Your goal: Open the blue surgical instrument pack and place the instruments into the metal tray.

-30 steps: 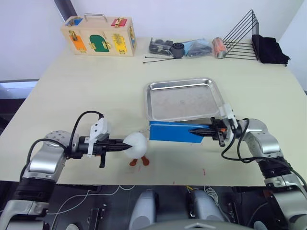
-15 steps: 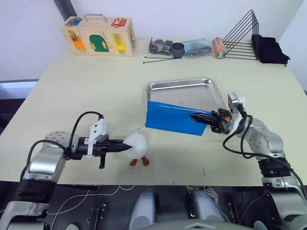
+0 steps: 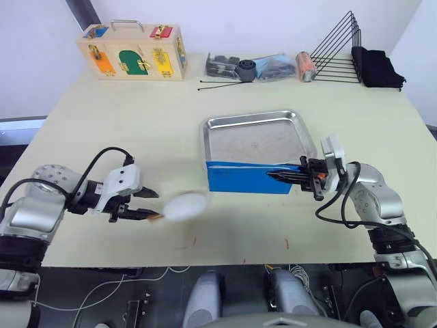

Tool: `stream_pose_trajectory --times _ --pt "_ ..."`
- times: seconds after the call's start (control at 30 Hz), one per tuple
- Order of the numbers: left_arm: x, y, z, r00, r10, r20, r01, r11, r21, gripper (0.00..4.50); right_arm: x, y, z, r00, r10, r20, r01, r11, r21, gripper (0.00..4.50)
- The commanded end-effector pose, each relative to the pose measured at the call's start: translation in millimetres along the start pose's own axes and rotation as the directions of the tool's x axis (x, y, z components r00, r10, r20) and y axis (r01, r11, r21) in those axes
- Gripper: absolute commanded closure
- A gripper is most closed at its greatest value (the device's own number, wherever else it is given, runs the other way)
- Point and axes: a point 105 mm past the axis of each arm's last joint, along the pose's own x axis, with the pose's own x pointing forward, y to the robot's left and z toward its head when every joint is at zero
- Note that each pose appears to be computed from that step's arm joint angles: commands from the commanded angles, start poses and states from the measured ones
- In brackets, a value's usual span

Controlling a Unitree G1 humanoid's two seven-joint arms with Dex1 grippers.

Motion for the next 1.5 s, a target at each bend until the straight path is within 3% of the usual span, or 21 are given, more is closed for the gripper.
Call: stream_pose_trajectory --times 0.03,0.07,0.27,0.43,0.7,1.1,1.5 --pt "-5 7 11 1.000 0.025 -0.002 -0.025 0.998 0.057 0.25 1 0 12 1.000 0.009 0.028 -0.007 0.998 -0.061 4.50" --pt "-5 8 14 0.999 0.032 0.016 -0.032 0.998 0.056 0.06 1 1 11 1.000 0.010 0.023 -0.009 0.998 -0.063 4.50" --pt "-15 14 40 0.985 0.055 0.163 -0.060 0.998 0.027 0.06 -1 2 9 1.000 0.008 0.015 -0.007 0.998 -0.063 4.50" --pt "-22 13 67 0.938 0.042 0.345 -0.050 0.999 0.014 0.06 -4 4 2 1.000 0.023 -0.019 -0.025 0.998 -0.059 4.50" --pt "-3 15 98 0.856 0.046 0.515 -0.084 0.995 0.050 0.06 -4 7 -2 0.998 0.045 -0.041 -0.047 0.997 -0.056 4.50" --pt "27 12 124 0.782 -0.024 0.622 -0.015 0.998 0.057 0.06 -2 9 -4 0.997 0.058 -0.049 -0.060 0.997 -0.051 4.50" --pt "22 13 108 0.818 -0.033 0.574 0.004 0.999 0.051 0.06 -11 7 -11 0.996 0.045 -0.074 -0.048 0.998 -0.042 4.50"
